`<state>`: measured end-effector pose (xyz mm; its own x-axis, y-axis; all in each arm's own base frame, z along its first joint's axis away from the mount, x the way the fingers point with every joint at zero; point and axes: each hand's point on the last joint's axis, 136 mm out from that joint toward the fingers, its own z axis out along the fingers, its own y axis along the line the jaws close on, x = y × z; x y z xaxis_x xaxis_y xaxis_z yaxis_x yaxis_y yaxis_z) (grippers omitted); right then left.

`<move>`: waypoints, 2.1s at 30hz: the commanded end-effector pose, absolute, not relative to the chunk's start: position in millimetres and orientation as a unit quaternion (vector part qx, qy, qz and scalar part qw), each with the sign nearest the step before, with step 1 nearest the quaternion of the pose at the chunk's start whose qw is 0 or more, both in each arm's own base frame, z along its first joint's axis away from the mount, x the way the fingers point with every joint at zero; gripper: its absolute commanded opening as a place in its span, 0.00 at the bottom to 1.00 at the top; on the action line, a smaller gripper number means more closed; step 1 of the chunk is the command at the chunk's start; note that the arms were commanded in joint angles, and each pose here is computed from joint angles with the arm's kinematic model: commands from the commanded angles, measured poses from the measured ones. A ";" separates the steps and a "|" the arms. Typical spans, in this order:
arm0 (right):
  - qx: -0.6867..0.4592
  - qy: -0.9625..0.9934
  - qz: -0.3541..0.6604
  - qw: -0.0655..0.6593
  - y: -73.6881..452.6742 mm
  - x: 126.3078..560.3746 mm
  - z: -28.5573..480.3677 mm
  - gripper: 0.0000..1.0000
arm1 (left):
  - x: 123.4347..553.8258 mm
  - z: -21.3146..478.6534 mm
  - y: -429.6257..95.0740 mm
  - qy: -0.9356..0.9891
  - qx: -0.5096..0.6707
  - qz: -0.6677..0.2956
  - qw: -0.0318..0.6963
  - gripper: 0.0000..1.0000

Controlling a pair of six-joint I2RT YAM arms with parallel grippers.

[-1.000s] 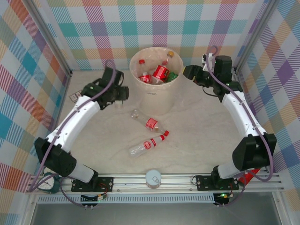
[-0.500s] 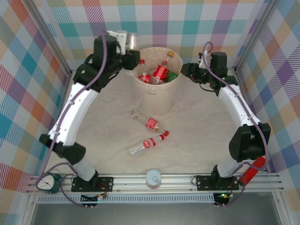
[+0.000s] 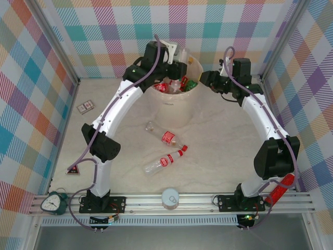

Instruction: Put the plastic bottles in the bin

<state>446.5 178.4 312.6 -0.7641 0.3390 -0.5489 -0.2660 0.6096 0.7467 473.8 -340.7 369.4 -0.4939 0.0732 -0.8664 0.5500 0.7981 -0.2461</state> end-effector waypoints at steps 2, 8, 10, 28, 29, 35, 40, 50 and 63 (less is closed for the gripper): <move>0.000 0.824 0.446 0.351 184.8 446.6 322.9 0.43 | 455.9 364.9 -367.2 0.819 0.226 -0.282 0.445 0.48; 0.001 0.825 0.445 0.348 185.4 447.0 321.8 0.43 | 450.2 328.8 -381.2 0.838 0.240 -0.293 0.393 0.46; 0.000 0.825 0.445 0.349 185.5 447.0 322.6 0.43 | 448.6 321.6 -380.9 0.843 0.242 -0.286 0.385 0.46; -0.005 0.823 0.438 0.361 183.0 445.4 332.9 0.47 | 456.2 389.8 -353.1 0.804 0.186 -0.315 0.468 0.80; -0.005 0.824 0.439 0.359 183.3 445.6 331.6 0.47 | 457.8 391.9 -352.9 0.800 0.178 -0.324 0.472 0.77; -0.004 0.826 0.440 0.353 184.3 445.5 327.0 0.45 | 467.0 378.8 -350.9 0.809 0.159 -0.322 0.465 0.64; -0.003 0.826 0.441 0.352 184.3 446.2 325.4 0.45 | 470.9 347.9 -355.3 0.831 0.158 -0.312 0.432 0.59; -0.004 0.825 0.442 0.351 185.0 445.6 325.9 0.43 | 471.0 301.2 -348.6 0.866 0.151 -0.277 0.389 0.52; -0.022 0.818 0.430 0.382 181.0 440.2 363.1 0.52 | 453.8 402.7 -309.7 0.820 0.142 -0.276 0.481 0.66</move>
<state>447.0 180.1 340.7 -0.7397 0.3157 -0.5943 -0.3128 0.6206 0.7190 469.5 -339.2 327.6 -0.6137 0.0214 -0.7893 0.4795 0.8043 -0.3510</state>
